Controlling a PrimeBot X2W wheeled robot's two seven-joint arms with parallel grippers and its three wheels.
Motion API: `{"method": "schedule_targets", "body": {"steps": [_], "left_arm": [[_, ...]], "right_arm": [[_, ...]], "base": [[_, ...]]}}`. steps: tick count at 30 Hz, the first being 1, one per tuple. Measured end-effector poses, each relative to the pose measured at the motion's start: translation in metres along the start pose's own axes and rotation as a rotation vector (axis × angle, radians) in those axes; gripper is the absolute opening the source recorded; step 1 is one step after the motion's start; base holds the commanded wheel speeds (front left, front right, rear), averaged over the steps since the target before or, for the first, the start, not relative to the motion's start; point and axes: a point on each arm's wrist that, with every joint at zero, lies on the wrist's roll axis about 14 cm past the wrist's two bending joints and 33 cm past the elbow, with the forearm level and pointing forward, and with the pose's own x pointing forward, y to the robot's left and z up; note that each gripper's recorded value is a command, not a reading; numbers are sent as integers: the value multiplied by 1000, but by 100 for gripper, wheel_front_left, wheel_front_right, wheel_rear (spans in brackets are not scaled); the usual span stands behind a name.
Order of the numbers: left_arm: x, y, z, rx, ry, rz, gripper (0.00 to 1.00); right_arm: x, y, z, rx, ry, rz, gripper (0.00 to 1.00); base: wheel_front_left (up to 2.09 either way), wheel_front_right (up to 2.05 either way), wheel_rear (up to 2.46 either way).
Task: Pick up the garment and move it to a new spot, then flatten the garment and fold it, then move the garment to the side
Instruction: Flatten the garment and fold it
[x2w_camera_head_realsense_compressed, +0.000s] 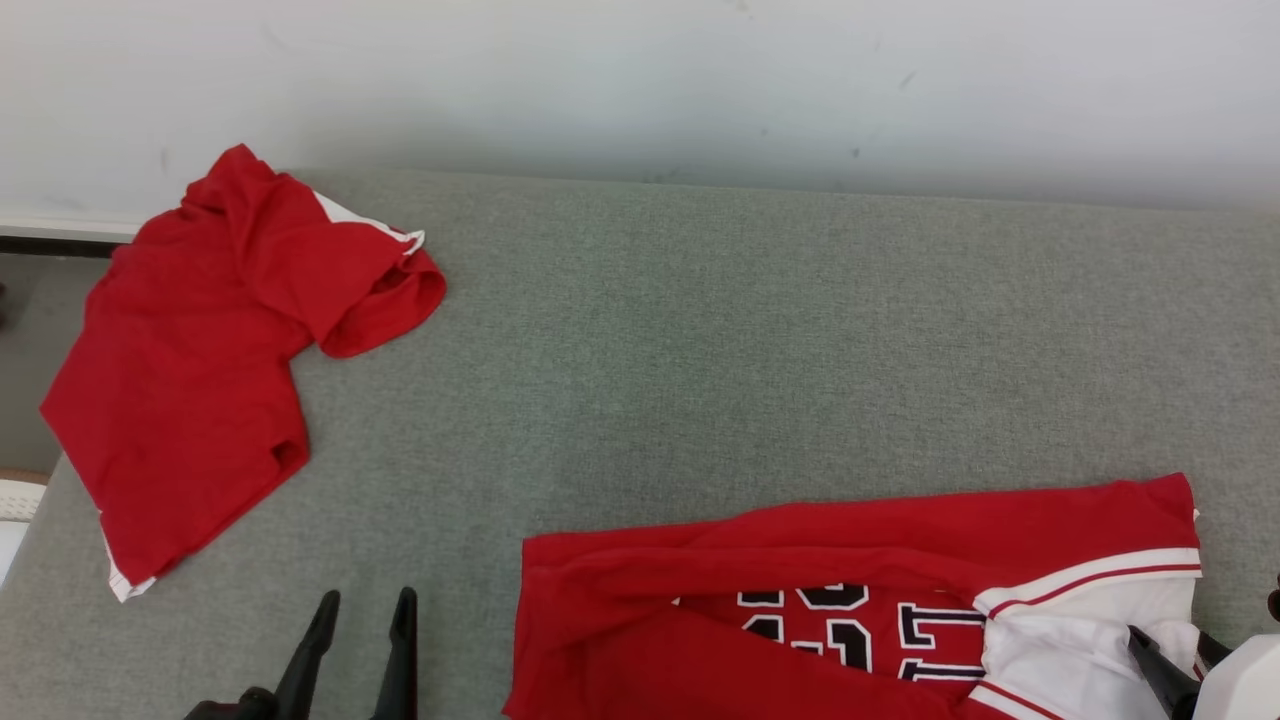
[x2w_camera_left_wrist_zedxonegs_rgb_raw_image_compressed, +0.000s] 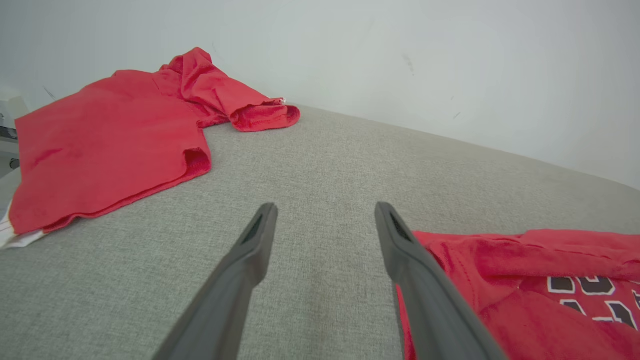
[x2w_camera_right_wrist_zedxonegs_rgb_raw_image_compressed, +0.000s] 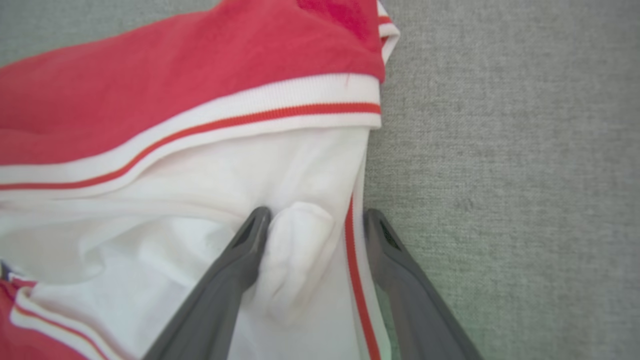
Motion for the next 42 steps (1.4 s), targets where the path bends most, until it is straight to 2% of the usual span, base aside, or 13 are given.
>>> {"method": "schedule_targets", "body": {"steps": [6,7,8,9,10,15,23,30,38,42], "left_arm": [[2,-2,-5,-16,9,-3,100],[2,-2,-6,-14,12,-3,100],[2,-2,-7,-10,14,-6,100],[3,-3,-8,-12,15,-8,100],[3,-3,-8,-13,15,-7,100],[3,-1,-7,-11,12,-3,100],[1,-3,-8,-11,12,-8,100],[5,-12,-11,-1,21,-41,100],[12,-27,-16,5,33,-93,100],[13,-31,-18,2,38,-102,100]], "right_arm": [[6,11,-4,18,15,28,100],[8,13,-4,21,20,32,84],[10,15,-3,17,18,37,53],[12,17,-1,18,12,40,32],[14,19,0,17,9,45,0],[24,33,8,24,-13,86,0],[15,18,18,28,-74,66,0],[-17,-41,39,46,-161,-61,0],[-76,-123,57,74,-257,-271,0],[-95,-142,63,57,-272,-326,0]], "base": [[0,0,0],[0,0,0],[0,0,0],[0,0,0],[0,0,0],[0,0,0],[0,0,0],[0,0,0],[0,0,0],[0,0,0]]}}
